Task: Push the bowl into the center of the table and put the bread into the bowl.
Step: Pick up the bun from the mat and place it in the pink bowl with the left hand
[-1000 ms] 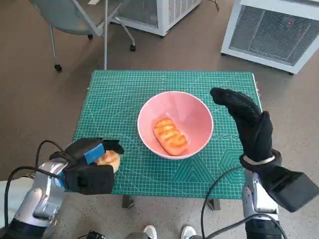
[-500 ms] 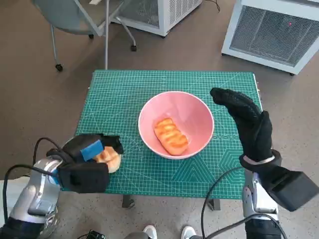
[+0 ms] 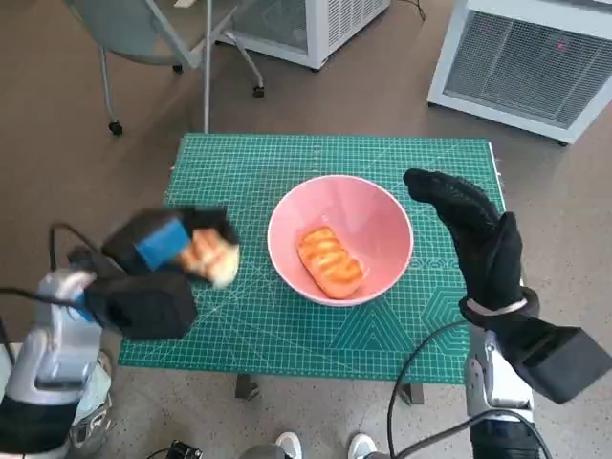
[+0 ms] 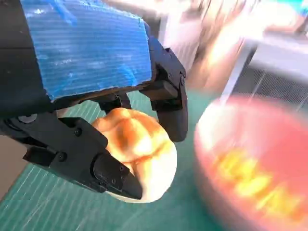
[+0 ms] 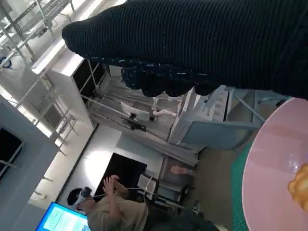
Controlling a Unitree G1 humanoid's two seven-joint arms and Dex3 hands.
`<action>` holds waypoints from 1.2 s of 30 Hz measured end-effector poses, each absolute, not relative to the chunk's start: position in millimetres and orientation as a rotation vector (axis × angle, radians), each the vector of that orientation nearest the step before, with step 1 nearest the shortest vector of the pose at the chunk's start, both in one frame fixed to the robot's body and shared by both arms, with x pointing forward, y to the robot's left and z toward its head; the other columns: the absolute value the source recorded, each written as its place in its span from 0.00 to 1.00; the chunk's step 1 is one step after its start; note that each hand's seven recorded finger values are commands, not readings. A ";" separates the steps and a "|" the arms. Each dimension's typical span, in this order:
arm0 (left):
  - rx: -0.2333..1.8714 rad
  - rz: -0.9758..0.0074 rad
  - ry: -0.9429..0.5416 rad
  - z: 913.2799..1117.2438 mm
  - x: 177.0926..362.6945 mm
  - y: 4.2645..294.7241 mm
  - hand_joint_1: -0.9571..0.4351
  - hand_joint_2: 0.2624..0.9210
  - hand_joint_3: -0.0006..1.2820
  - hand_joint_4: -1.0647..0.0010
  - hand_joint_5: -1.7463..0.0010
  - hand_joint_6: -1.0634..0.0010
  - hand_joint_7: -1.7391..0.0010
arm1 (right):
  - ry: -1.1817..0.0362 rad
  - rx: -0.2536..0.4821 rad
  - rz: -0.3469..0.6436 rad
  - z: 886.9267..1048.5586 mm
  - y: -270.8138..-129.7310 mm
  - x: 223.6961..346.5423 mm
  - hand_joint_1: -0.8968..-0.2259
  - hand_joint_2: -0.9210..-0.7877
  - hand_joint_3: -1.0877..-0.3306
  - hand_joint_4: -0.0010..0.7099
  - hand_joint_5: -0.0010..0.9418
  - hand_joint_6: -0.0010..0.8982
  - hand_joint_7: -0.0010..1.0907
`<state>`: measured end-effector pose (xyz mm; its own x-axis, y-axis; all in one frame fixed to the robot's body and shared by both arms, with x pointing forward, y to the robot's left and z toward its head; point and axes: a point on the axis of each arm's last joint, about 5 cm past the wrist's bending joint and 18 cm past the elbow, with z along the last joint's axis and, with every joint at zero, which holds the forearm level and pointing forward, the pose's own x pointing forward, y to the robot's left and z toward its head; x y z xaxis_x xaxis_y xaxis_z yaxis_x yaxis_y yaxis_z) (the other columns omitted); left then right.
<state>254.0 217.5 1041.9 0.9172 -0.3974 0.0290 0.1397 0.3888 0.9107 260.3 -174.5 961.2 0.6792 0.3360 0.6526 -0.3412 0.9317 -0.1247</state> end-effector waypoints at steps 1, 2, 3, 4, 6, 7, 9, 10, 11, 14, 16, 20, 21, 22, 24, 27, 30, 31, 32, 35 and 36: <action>1.109 -0.330 -0.300 1046.2 254.5 213.8 0.69 1.00 0.05 0.32 0.36 0.43 0.31 | -0.730 0.007 0.381 961.1 -174.5 260.4 0.32 0.00 0.39 0.17 0.01 0.00 0.36; 1.099 -0.318 -0.330 1049.2 254.9 211.0 0.69 1.00 0.05 0.31 0.36 0.43 0.31 | -0.730 0.008 0.383 961.0 -174.4 260.5 0.32 0.00 0.39 0.17 0.01 0.00 0.36; 1.090 -0.309 -0.358 1052.0 255.2 208.2 0.69 0.99 0.04 0.31 0.36 0.42 0.32 | -0.730 0.008 0.384 961.1 -174.3 260.6 0.32 0.00 0.39 0.17 0.01 0.00 0.36; 1.079 -0.297 -0.390 1054.4 255.8 205.1 0.69 0.99 0.04 0.30 0.36 0.41 0.33 | -0.730 0.008 0.385 961.1 -174.3 260.6 0.32 0.00 0.39 0.17 0.01 0.00 0.36; 1.057 -0.276 -0.446 1057.4 257.1 199.3 0.69 0.99 0.03 0.29 0.36 0.39 0.35 | -0.731 0.012 0.386 961.0 -174.5 260.6 0.32 0.00 0.39 0.17 0.01 0.00 0.36; 1.047 -0.268 -0.475 1058.3 257.9 196.0 0.69 0.99 0.03 0.29 0.36 0.38 0.37 | -0.732 0.014 0.386 961.0 -174.5 260.6 0.32 0.00 0.39 0.17 0.01 0.00 0.36; 1.029 -0.261 -0.524 1058.8 260.2 189.3 0.69 0.99 0.03 0.28 0.34 0.37 0.39 | -0.732 0.014 0.387 961.0 -174.6 260.6 0.32 0.00 0.39 0.17 0.01 0.00 0.36; 1.020 -0.263 -0.545 1058.6 261.8 186.0 0.69 0.99 0.02 0.28 0.34 0.37 0.40 | -0.732 0.014 0.386 961.0 -174.8 260.6 0.32 0.00 0.39 0.17 0.01 0.00 0.36; 1.011 -0.265 -0.567 1058.2 263.5 182.6 0.69 0.99 0.02 0.28 0.34 0.36 0.40 | -0.732 0.014 0.387 961.0 -174.7 260.6 0.32 0.00 0.39 0.17 0.01 0.00 0.36; 0.982 -0.282 -0.628 1056.2 268.8 171.4 0.69 0.99 0.02 0.27 0.34 0.36 0.41 | -0.732 0.014 0.387 960.9 -174.6 260.5 0.32 0.00 0.39 0.17 0.01 0.00 0.36; 0.969 -0.302 -0.669 1055.4 272.0 164.2 0.69 0.98 0.02 0.27 0.35 0.36 0.39 | -0.732 0.014 0.387 960.8 -174.7 260.5 0.32 0.00 0.39 0.17 0.01 0.00 0.36; 0.953 -0.344 -0.749 1052.8 279.7 150.6 0.69 0.98 0.02 0.26 0.37 0.37 0.38 | -0.733 0.014 0.387 960.9 -174.7 260.2 0.32 0.00 0.39 0.17 0.01 0.00 0.36; 0.953 -0.354 -0.765 1051.9 281.5 147.7 0.69 0.98 0.02 0.25 0.38 0.37 0.37 | -0.733 0.014 0.387 960.9 -174.6 260.1 0.31 0.00 0.39 0.17 0.01 0.00 0.36; 0.951 -0.368 -0.781 1050.5 283.8 144.3 0.69 0.98 0.02 0.25 0.38 0.37 0.37 | -0.734 0.014 0.387 960.9 -174.7 260.0 0.31 0.00 0.39 0.17 0.01 0.00 0.36; 0.948 -0.393 -0.804 1048.2 287.5 139.4 0.69 0.98 0.02 0.25 0.38 0.38 0.37 | -0.734 0.014 0.387 960.8 -174.8 259.8 0.31 0.00 0.39 0.17 0.01 0.00 0.36; 0.943 -0.432 -0.816 1042.3 292.5 132.7 0.69 0.99 0.02 0.26 0.38 0.39 0.36 | -0.733 0.013 0.385 960.3 -175.1 259.1 0.32 0.00 0.39 0.17 0.01 0.00 0.36; 0.944 -0.469 -0.800 1035.3 296.9 127.9 0.69 1.00 0.02 0.28 0.37 0.40 0.35 | -0.732 0.013 0.384 959.8 -175.4 258.4 0.32 0.00 0.39 0.17 0.01 0.00 0.36; 0.944 -0.479 -0.788 1032.5 298.2 126.7 0.69 1.00 0.03 0.29 0.37 0.40 0.35 | -0.732 0.013 0.383 959.7 -175.5 258.2 0.32 0.00 0.39 0.17 0.01 0.00 0.36; 0.944 -0.488 -0.779 1030.3 299.1 125.6 0.69 1.00 0.03 0.29 0.36 0.40 0.35 | -0.732 0.013 0.383 959.5 -175.7 257.9 0.32 0.00 0.39 0.17 0.01 0.00 0.36; 0.946 -0.510 -0.746 1023.1 302.2 122.8 0.69 1.00 0.04 0.31 0.35 0.41 0.34 | -0.731 0.013 0.381 959.0 -176.0 257.2 0.32 0.00 0.39 0.17 0.01 0.00 0.36; 0.947 -0.516 -0.735 1021.0 303.1 122.0 0.69 1.00 0.04 0.31 0.35 0.41 0.34 | -0.731 0.013 0.380 958.8 -176.1 256.9 0.32 0.00 0.39 0.17 0.01 0.00 0.36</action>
